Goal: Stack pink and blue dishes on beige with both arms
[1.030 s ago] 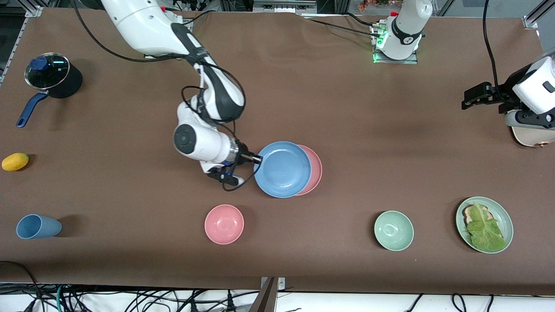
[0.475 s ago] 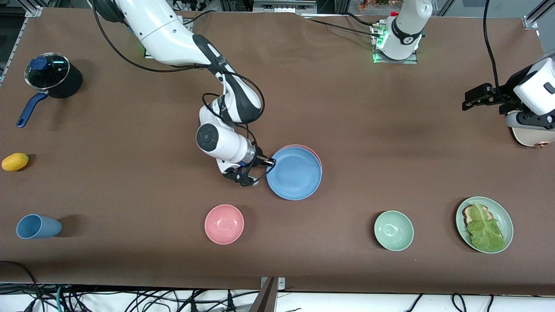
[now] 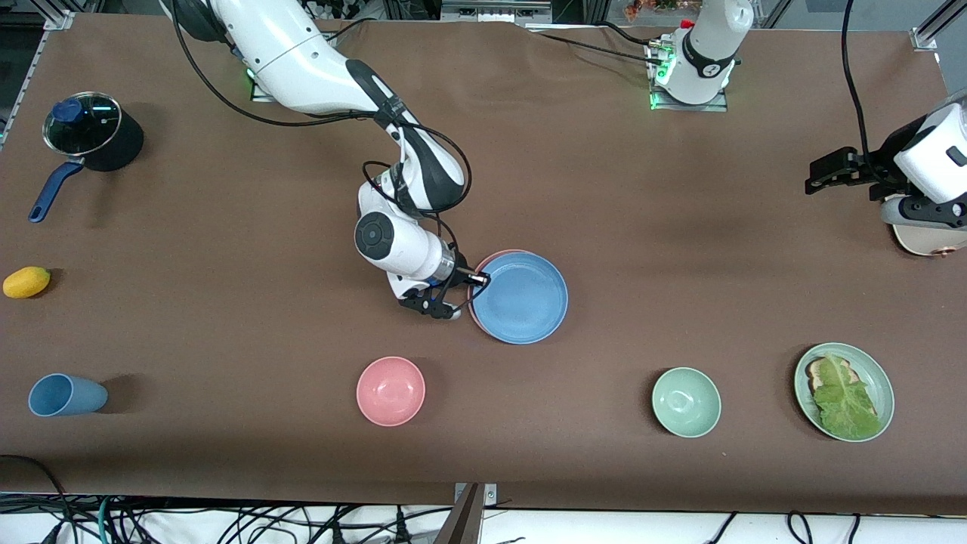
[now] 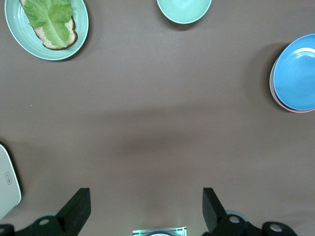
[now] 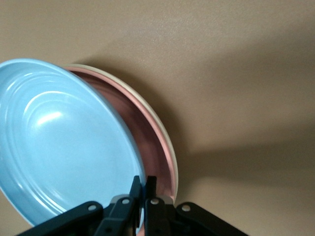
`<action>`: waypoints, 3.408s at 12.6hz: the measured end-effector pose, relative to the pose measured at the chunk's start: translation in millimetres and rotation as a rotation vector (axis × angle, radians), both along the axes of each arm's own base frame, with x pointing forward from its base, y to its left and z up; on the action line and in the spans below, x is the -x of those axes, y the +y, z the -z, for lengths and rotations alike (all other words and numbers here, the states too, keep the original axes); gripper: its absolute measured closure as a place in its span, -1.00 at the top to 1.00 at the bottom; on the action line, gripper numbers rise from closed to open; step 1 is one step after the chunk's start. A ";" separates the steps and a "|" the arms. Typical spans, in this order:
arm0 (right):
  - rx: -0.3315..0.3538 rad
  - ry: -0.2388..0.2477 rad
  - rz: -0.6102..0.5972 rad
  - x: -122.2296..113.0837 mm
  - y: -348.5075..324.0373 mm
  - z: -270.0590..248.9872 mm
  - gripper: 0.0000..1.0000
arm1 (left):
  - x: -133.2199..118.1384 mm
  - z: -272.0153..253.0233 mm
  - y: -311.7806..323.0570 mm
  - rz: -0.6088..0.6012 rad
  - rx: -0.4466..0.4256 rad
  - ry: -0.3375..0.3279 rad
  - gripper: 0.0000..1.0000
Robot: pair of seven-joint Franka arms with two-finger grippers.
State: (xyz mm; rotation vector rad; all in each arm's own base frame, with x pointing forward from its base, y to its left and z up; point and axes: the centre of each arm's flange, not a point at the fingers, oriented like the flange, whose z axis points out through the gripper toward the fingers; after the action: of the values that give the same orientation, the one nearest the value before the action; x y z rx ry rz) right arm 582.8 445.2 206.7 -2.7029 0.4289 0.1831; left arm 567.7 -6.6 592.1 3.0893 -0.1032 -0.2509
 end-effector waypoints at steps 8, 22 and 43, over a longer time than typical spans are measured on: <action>0.018 0.037 -0.019 2.9 -2.1 2.9 -0.91 | -0.3 0.6 1.6 -0.003 0.000 0.001 1.00; 0.350 -0.070 -0.106 -53.6 -120.7 -139.3 1.00 | -1.3 2.6 2.9 -0.005 0.000 0.004 1.00; 0.403 -0.069 -0.217 41.5 -424.9 -392.9 1.00 | -6.6 -4.5 1.7 -0.005 0.000 -0.055 1.00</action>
State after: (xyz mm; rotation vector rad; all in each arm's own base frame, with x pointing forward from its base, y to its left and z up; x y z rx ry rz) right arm 541.3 20.4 599.6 -3.1404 0.1624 0.0668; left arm 574.3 -4.9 596.6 3.0967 -0.0979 -0.1650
